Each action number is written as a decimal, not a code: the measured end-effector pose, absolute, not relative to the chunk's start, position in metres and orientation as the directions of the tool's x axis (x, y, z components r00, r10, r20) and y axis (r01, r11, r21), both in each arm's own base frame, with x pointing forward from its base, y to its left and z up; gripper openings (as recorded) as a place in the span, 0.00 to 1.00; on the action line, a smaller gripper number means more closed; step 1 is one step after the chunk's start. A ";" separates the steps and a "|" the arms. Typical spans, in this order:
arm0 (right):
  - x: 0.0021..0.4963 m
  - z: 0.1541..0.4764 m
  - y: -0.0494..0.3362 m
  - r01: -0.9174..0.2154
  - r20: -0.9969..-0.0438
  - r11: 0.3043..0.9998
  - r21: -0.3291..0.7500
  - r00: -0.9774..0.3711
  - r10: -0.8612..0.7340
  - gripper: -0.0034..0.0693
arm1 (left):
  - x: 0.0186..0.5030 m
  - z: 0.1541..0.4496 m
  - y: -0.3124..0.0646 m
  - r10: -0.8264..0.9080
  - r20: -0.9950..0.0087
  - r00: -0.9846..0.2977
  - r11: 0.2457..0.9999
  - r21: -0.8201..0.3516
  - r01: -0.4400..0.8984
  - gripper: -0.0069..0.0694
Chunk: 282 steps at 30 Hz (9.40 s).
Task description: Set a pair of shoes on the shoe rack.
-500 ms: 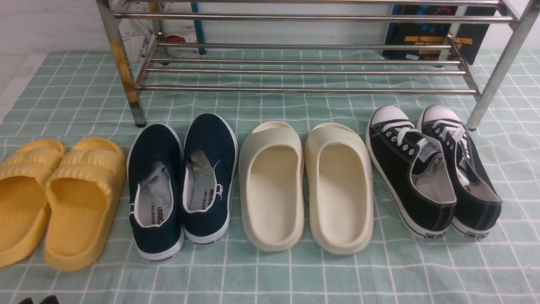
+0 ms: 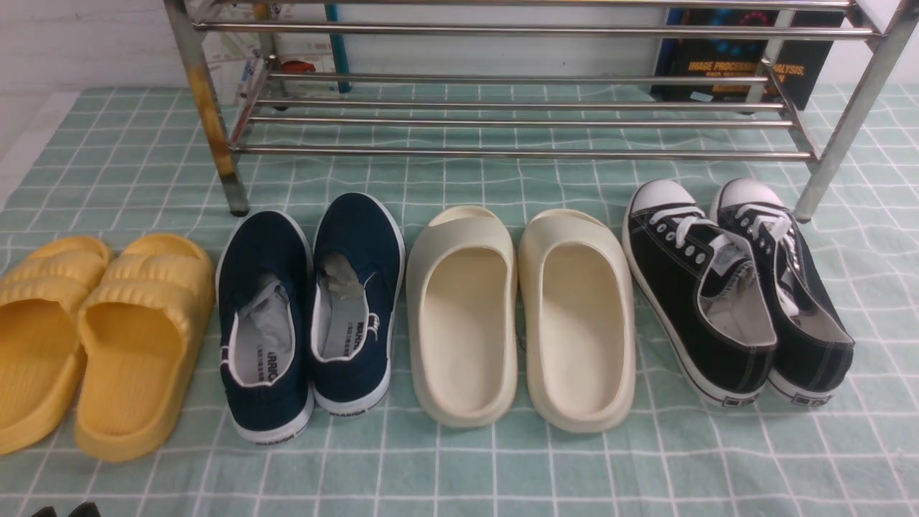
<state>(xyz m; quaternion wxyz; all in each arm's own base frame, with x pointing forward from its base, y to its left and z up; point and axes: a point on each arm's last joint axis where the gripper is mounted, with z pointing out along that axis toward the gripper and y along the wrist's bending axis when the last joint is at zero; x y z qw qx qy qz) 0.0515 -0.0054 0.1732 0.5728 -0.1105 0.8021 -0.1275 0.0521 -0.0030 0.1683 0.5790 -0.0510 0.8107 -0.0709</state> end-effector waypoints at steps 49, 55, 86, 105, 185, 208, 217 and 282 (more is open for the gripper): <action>0.056 0.209 -0.002 0.083 -0.932 0.936 -0.343 0.097 -0.350 0.38 | 0.052 0.168 -0.003 -0.165 -0.931 -0.324 0.985 -0.174 -0.001 0.40; 0.051 0.230 -0.002 0.071 -0.933 0.994 -0.089 0.343 -0.108 0.38 | 0.052 0.168 -0.003 -0.165 -0.931 -0.324 0.985 -0.174 -0.001 0.40; 0.226 0.313 0.035 -0.098 -0.660 0.992 0.080 -0.751 -0.021 0.08 | 0.052 0.168 -0.003 -0.166 -0.931 -0.324 0.985 -0.175 -0.001 0.40; 0.333 0.191 0.113 -0.268 -0.380 0.959 0.090 -0.900 -0.216 0.57 | 0.052 0.168 -0.003 -0.166 -0.931 -0.324 0.985 -0.175 -0.001 0.40; 0.362 0.304 0.102 -0.175 -0.385 0.979 -0.101 -0.901 -0.200 0.67 | 0.052 0.168 -0.003 -0.165 -0.932 -0.324 0.985 -0.174 0.000 0.40; 0.344 0.230 0.063 -0.037 -0.248 0.985 -0.171 -0.965 -0.079 0.08 | 0.052 0.168 -0.003 -0.165 -0.932 -0.324 0.985 -0.174 0.000 0.40; 0.362 0.300 0.070 -0.056 -0.492 0.991 -0.118 -0.864 -0.107 0.08 | 0.052 0.168 -0.003 -0.165 -0.932 -0.324 0.985 -0.174 0.000 0.40; 0.174 0.364 0.030 -0.161 -0.976 0.987 0.002 -0.217 -0.033 0.04 | 0.052 0.168 -0.003 -0.165 -0.932 -0.324 0.985 -0.174 0.000 0.40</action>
